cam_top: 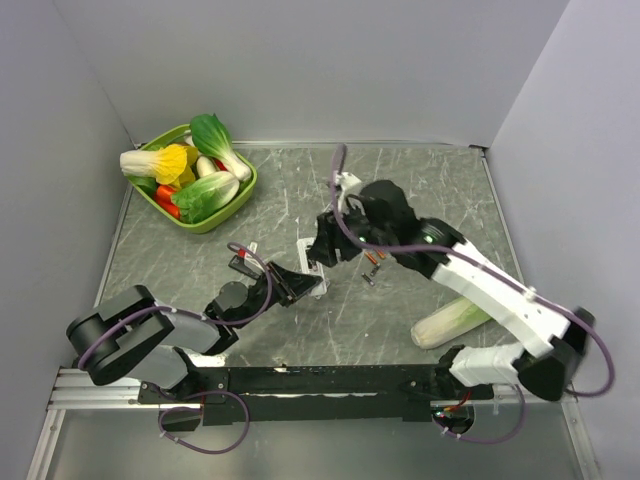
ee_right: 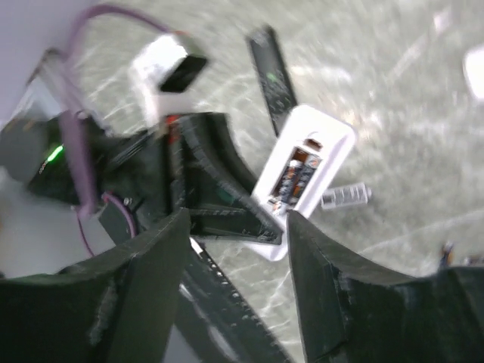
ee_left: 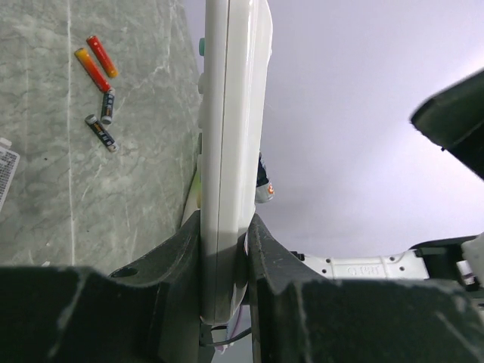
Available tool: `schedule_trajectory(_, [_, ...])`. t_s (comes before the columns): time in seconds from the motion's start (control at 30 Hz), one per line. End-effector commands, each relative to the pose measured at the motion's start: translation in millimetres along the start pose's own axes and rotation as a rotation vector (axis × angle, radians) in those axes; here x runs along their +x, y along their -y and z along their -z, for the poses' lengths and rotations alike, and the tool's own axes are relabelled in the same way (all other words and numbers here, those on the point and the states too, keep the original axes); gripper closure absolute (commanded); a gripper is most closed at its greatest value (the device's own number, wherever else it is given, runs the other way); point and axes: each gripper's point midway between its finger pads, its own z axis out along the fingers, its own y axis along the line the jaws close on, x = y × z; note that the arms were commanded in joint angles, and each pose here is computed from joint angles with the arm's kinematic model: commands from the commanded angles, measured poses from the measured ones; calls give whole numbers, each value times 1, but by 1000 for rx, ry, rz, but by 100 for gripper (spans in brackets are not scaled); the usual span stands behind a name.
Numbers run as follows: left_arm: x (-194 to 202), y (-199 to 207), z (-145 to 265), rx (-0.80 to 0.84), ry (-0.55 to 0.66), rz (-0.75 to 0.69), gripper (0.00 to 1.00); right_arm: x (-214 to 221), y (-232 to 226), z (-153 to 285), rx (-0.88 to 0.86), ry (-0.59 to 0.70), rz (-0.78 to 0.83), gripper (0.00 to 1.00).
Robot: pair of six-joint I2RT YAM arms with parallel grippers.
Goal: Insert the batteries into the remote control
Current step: Load the battery into the remote control.
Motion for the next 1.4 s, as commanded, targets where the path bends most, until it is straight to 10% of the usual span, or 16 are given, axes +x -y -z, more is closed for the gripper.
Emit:
schedule_trajectory(0.0, [-28, 109, 22, 430, 115, -12, 99, -26, -34, 31, -205, 244, 337, 33])
schedule_trajectory(0.4, [-26, 115, 27, 428, 94, -22, 99, 19, -19, 30, -306, 326, 972, 30])
schedule_trajectory(1.37, [-17, 123, 27, 427, 58, -49, 99, 0, -29, 23, -457, 378, 1007, 58])
